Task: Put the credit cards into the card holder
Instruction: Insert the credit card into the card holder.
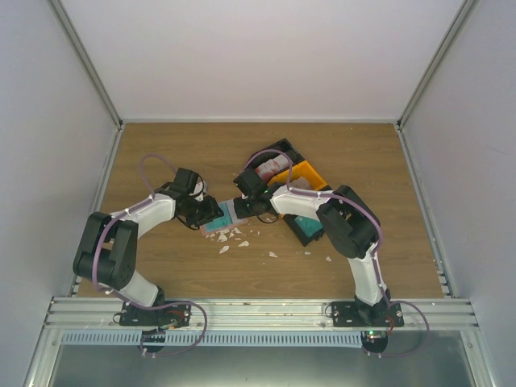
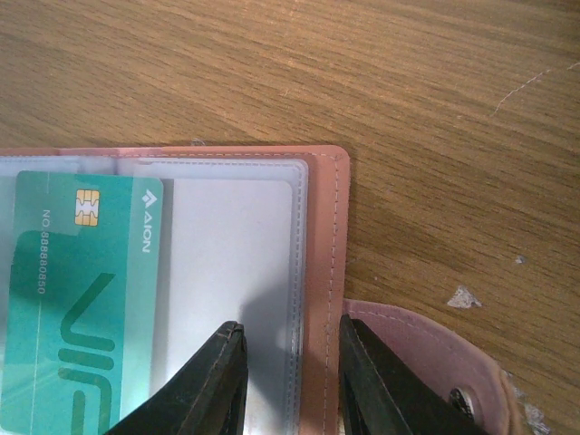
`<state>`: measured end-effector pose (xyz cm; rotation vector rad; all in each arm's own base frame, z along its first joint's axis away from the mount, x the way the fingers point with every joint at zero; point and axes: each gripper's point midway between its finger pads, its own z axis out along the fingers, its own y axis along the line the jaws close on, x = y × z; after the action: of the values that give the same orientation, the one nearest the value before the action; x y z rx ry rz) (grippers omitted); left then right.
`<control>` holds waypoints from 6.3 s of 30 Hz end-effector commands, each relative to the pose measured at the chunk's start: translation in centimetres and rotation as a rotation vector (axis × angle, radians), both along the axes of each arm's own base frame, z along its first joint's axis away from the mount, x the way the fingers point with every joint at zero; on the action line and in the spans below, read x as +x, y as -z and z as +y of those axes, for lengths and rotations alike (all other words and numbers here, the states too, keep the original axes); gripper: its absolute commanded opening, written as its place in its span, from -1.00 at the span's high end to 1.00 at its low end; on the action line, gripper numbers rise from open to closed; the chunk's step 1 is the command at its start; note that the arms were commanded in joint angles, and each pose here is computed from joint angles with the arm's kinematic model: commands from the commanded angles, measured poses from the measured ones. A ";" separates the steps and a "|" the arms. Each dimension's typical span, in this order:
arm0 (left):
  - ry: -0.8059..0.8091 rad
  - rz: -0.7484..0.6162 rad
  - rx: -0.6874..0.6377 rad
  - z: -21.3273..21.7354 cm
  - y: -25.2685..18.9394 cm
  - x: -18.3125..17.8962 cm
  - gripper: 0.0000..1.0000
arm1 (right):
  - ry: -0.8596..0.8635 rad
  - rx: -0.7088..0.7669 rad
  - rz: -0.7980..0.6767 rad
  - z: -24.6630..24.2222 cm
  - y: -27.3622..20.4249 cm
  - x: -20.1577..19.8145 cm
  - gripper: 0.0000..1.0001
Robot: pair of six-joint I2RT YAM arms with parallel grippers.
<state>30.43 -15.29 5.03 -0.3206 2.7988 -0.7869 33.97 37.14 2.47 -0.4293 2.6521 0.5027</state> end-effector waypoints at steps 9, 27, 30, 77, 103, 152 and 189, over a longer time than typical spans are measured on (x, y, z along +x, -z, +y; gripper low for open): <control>-0.028 -0.038 0.047 0.4 0.4 1.8 -0.10 | -0.001 -0.061 0.073 -1.5 3.0 -1.4 0.41; 0.006 -0.007 -0.021 -1.0 1.4 1.6 0.15 | 0.000 -0.059 0.077 -1.6 3.0 -1.5 0.41; 0.020 -0.013 -0.028 -1.2 1.4 1.8 0.16 | 0.000 -0.058 0.077 -1.6 3.0 -1.5 0.42; -0.031 -0.203 0.078 2.0 -3.6 0.9 -0.13 | -0.163 0.040 -0.070 4.2 -3.6 -2.4 0.23; -0.027 -0.144 -0.148 2.1 0.1 0.0 0.20 | -0.120 -0.104 0.062 2.6 3.0 -3.3 0.84; 0.050 -0.164 -0.257 0.3 -1.6 0.3 0.49 | -0.103 -0.035 0.037 2.7 1.1 -2.7 0.84; 0.180 -0.196 -0.344 -4.1 -3.8 2.1 0.21 | 0.134 0.075 -0.170 -3.0 -7.9 0.6 0.50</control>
<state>30.90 -17.49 6.97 -0.1326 2.6040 -1.2206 32.95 36.11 7.24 -0.3860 2.5628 0.5273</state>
